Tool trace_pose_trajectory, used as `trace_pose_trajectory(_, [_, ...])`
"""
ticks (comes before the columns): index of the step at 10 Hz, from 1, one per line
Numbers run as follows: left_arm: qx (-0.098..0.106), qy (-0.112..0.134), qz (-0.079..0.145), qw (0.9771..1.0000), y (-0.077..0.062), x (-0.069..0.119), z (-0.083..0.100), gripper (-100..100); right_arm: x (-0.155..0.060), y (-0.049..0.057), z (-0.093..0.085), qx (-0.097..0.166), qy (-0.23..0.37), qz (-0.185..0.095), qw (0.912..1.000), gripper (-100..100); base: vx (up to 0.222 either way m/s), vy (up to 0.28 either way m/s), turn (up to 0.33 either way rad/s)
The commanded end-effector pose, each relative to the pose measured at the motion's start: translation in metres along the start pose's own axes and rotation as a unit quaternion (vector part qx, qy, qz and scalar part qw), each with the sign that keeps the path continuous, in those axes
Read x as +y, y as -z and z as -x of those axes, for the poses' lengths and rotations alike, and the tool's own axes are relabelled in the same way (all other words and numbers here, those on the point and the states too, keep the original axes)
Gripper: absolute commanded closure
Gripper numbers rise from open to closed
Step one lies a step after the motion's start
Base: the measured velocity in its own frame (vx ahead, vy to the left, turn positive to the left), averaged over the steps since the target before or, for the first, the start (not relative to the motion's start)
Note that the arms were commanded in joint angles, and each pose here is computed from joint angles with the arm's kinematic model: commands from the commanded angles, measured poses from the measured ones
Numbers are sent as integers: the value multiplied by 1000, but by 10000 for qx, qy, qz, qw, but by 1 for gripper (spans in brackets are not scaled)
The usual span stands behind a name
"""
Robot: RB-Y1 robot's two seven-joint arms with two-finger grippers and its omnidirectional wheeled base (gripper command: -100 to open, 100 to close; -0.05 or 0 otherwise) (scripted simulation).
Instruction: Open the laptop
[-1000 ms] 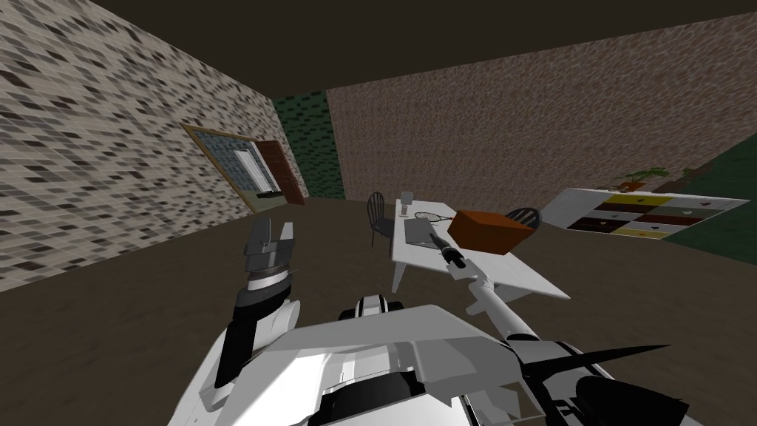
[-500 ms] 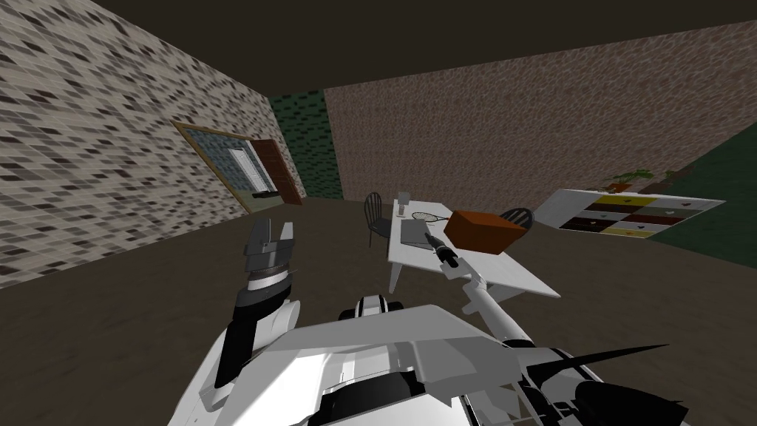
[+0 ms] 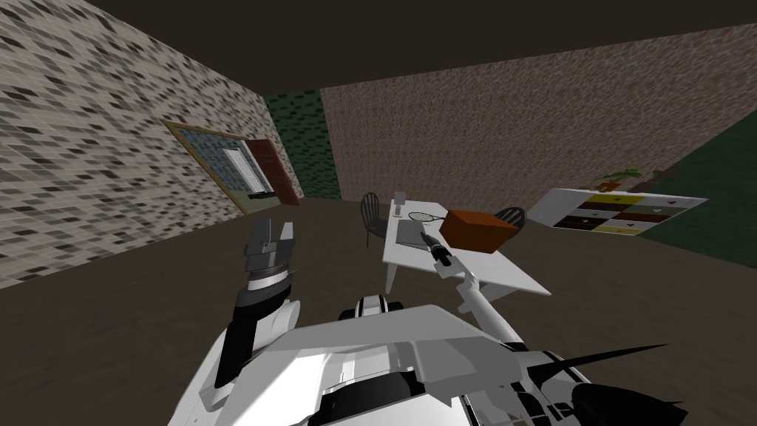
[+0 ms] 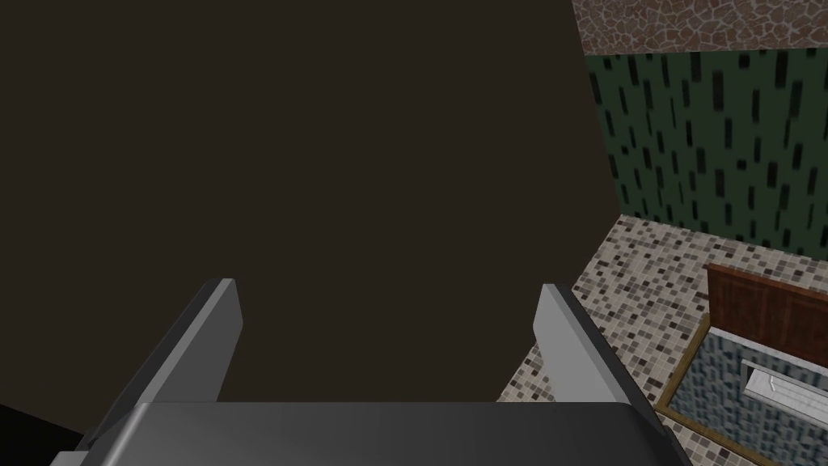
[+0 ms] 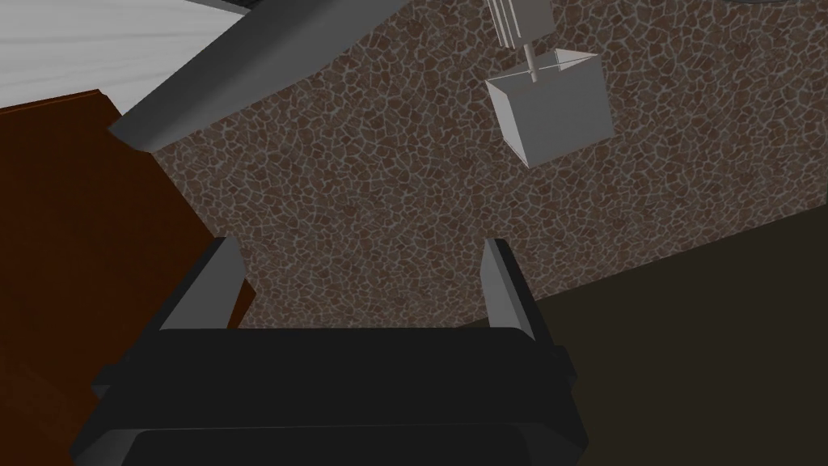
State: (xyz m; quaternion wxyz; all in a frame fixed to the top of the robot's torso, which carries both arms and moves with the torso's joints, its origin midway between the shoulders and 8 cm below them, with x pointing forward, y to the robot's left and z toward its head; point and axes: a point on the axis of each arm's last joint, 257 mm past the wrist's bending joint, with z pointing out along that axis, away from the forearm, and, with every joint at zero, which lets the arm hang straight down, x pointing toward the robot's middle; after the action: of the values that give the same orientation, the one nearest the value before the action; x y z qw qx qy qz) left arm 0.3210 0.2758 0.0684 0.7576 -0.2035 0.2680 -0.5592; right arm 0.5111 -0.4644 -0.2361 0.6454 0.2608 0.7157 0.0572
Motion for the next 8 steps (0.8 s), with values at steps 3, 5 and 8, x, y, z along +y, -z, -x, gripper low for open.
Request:
trace_pose_trajectory(3, [0, 0, 0, 10000, 0, 0, 0, 0, 32, 13, -2, -65, -27, -62, 10000, -100, 1, -77, -37])
trace_pose_trajectory(5, [0, 0, 0, 10000, 0, 0, 0, 0, 47, 16, 13, -191, -54, 45, 9998, -100, 0, -60, -12])
trace_pose_trajectory(8, [0, 0, 0, 10000, 0, 0, 0, 0, 58, 23, 15, -245, -86, -1, 9997, -100, 3, -46, -22])
